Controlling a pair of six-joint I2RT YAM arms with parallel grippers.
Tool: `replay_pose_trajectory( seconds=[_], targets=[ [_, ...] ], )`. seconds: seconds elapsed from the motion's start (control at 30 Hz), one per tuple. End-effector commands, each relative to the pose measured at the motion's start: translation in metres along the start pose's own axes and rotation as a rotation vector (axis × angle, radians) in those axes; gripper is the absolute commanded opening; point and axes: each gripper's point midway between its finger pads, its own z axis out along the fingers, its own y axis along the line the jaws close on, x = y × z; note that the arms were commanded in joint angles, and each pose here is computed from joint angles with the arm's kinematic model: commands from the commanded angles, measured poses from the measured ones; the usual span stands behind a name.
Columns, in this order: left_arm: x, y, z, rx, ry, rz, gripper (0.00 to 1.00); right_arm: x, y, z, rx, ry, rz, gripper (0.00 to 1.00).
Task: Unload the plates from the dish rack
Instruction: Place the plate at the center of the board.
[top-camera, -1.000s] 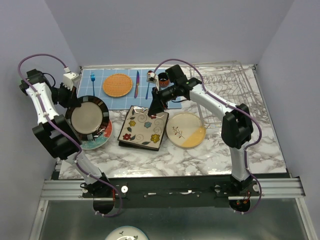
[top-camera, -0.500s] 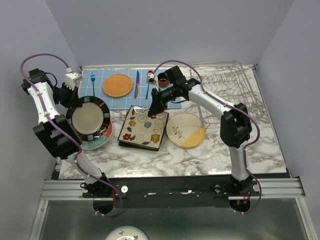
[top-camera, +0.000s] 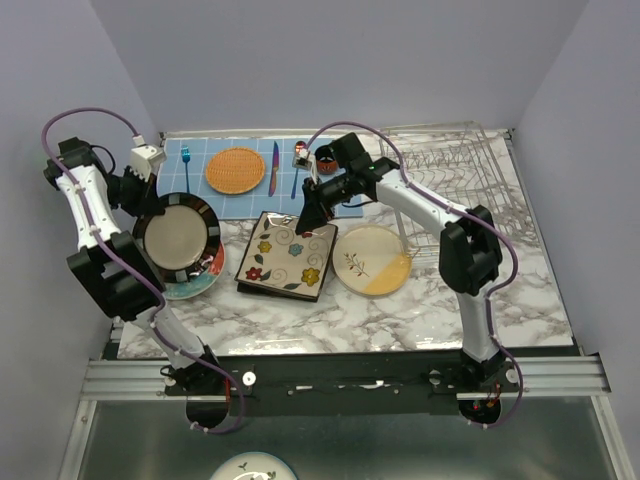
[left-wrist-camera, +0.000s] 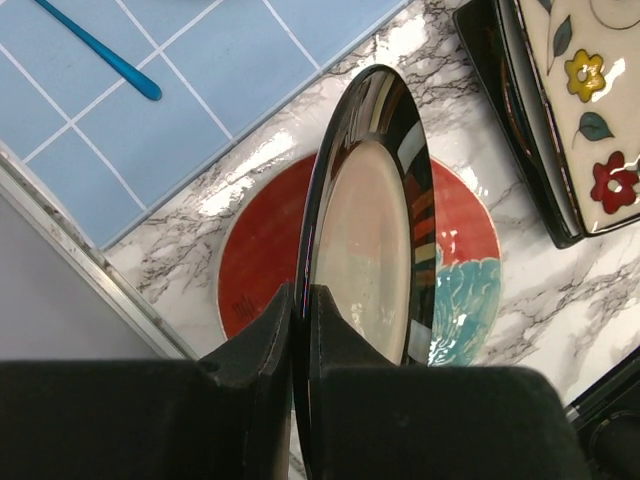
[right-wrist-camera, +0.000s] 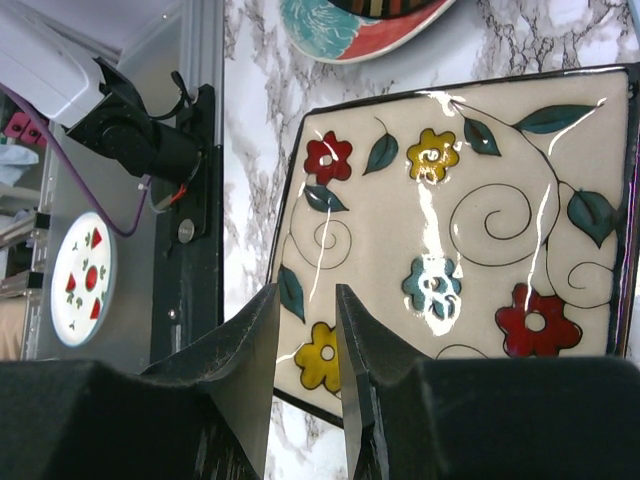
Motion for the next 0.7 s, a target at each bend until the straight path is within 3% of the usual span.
replay_pose_trajectory(
  seconds=[0.0,0.33,0.67],
  targets=[
    [-0.006,-0.042,-0.016,0.01,-0.016,-0.074,0.0,0.003,-0.004,0.006,-0.02,0.006,0.02,0.37],
    [0.001,-0.061,-0.008,-0.176,-0.201,-0.178,0.0,0.005,-0.005,0.007,-0.024,0.008,0.028,0.37],
    [-0.017,-0.041,-0.039,-0.418,-0.42,-0.239,0.0,0.007,-0.004,0.006,-0.022,0.01,0.031,0.37]
  ],
)
